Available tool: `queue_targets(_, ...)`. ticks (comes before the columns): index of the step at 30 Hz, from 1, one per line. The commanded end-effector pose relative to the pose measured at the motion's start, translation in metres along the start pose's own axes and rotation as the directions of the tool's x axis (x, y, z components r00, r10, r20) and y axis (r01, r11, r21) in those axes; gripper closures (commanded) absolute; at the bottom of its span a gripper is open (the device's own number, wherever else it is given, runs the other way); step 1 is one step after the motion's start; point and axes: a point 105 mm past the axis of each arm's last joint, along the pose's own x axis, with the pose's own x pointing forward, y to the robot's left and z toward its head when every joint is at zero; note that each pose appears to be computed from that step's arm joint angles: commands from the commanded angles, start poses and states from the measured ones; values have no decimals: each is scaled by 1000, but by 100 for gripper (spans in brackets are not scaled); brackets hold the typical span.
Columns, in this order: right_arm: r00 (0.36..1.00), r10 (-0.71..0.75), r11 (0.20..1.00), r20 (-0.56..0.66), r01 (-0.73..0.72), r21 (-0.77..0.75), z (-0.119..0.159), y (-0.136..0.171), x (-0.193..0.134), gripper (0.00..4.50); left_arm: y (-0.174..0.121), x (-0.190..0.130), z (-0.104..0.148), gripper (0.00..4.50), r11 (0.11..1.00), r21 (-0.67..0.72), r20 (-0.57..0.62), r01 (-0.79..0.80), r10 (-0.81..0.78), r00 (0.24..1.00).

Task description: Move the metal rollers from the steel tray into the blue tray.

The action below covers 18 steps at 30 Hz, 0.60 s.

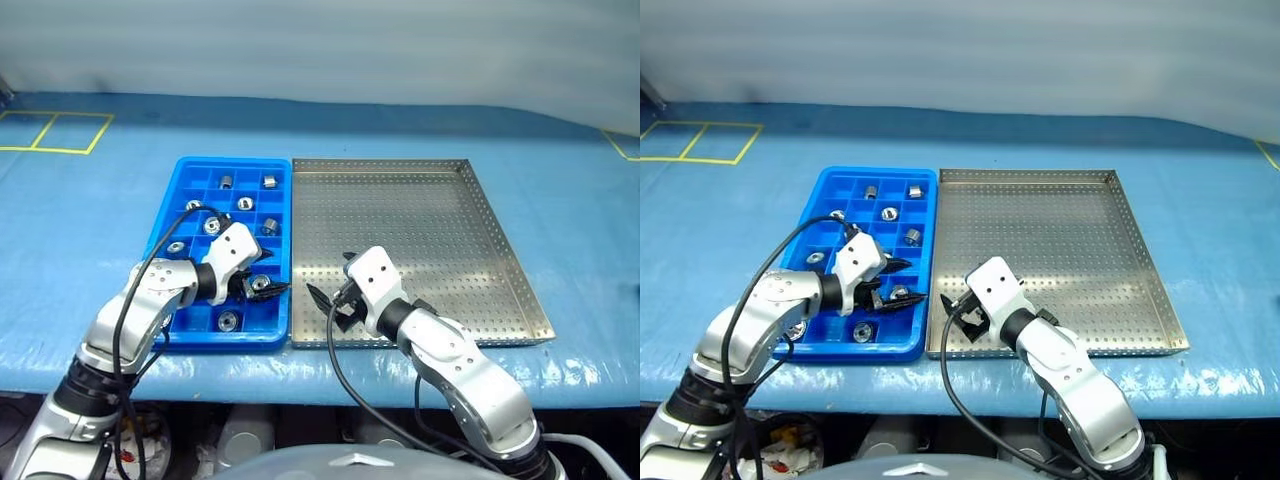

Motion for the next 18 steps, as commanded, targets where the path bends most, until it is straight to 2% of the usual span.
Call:
queue_targets(1, 999, -13, 1000, 49, 14, -14, 12, -1, -4, 0, 0, -7, 6, 2, 1000, 10, 23, -13, 12, 1000)
queue_targets(8, 999, -13, 1000, 51, 14, -22, 13, -4, -5, 0, 10, -17, 33, 2, 997, 3, 161, -80, 78, 984)
queue_targets(18, 998, -37, 999, 41, 38, -36, 12, -12, -11, 0, 12, -20, 37, 2, 995, 15, 175, -102, 97, 980)
